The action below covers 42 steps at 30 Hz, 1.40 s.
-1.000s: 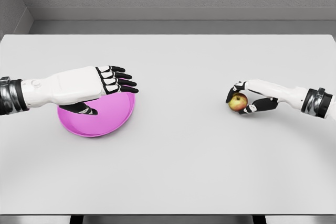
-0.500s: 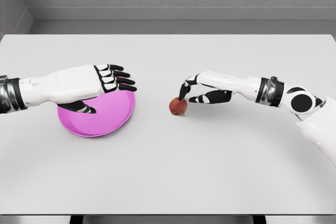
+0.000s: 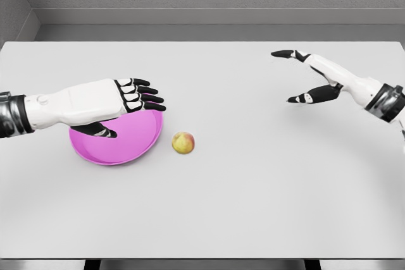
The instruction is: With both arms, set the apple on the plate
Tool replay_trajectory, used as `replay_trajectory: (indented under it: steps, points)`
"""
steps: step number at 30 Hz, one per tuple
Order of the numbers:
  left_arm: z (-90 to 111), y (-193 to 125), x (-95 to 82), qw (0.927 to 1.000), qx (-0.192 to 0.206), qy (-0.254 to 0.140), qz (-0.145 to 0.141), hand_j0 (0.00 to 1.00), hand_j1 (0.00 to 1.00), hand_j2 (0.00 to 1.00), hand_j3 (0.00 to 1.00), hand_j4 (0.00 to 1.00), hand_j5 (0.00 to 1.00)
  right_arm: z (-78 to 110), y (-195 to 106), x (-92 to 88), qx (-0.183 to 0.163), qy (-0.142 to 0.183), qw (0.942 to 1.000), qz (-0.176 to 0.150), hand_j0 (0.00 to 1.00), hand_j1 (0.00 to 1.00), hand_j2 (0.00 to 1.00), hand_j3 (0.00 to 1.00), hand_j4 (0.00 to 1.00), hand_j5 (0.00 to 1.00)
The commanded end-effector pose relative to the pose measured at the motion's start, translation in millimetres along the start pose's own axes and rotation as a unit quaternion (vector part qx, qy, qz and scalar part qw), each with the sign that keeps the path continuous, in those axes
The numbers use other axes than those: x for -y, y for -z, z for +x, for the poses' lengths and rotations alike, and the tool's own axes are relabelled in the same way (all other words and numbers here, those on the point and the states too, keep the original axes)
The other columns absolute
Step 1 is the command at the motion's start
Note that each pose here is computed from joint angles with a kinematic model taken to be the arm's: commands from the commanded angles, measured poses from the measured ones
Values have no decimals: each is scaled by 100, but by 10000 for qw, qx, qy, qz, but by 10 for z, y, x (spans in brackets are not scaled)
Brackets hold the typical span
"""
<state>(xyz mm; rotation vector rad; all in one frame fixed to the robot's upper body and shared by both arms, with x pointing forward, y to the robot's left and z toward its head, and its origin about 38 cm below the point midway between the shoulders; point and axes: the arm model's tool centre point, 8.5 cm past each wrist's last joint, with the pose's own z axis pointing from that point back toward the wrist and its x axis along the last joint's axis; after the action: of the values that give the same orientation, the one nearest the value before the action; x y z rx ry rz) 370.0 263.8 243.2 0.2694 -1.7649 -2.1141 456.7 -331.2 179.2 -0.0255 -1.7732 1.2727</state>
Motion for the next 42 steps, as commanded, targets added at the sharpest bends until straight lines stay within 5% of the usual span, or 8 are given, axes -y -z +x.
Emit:
replay_trajectory:
  steps: [1, 3, 10, 14, 21, 24, 32, 42]
  points:
    - [15, 65, 6, 9999, 62, -44, 70, 100, 100, 100, 100, 100, 100, -11, -135, 207, -77, -77, 9995, -293, 100, 100, 100, 100, 100, 100]
    - [19, 300, 103, 9993, 215, -246, 205, 100, 100, 100, 100, 100, 100, -6, -165, 260, -81, -103, 9992, -374, 100, 100, 100, 100, 100, 100]
    - [-100, 510, 390, 9981, 149, -585, -134, 100, 100, 100, 100, 100, 100, -10, -206, 265, -116, -131, 9992, -353, 100, 100, 100, 100, 100, 100]
    - [175, 826, 707, 9925, 654, -747, -707, 100, 100, 100, 100, 100, 100, -13, -325, 399, -220, -261, 9986, -410, 100, 100, 100, 100, 100, 100]
    - [317, 1134, 432, 9910, 1083, -447, -648, 99, 99, 99, 99, 99, 99, -15, -346, 410, -245, -285, 9985, -392, 100, 100, 100, 100, 100, 100]
    - [440, 1284, 491, 9867, 1310, -444, -852, 99, 99, 99, 99, 99, 99, -38, -375, 374, -285, -258, 9986, -364, 100, 100, 100, 100, 100, 100]
    - [348, 1260, 315, 9884, 1230, -187, -876, 99, 99, 99, 99, 99, 99, 1, -397, 425, -272, -350, 9984, -351, 100, 100, 100, 100, 100, 100]
    - [293, 1270, 357, 9864, 1040, 344, -1228, 99, 99, 99, 99, 99, 99, 1, -436, 468, -322, -413, 9981, -319, 100, 100, 100, 100, 100, 100]
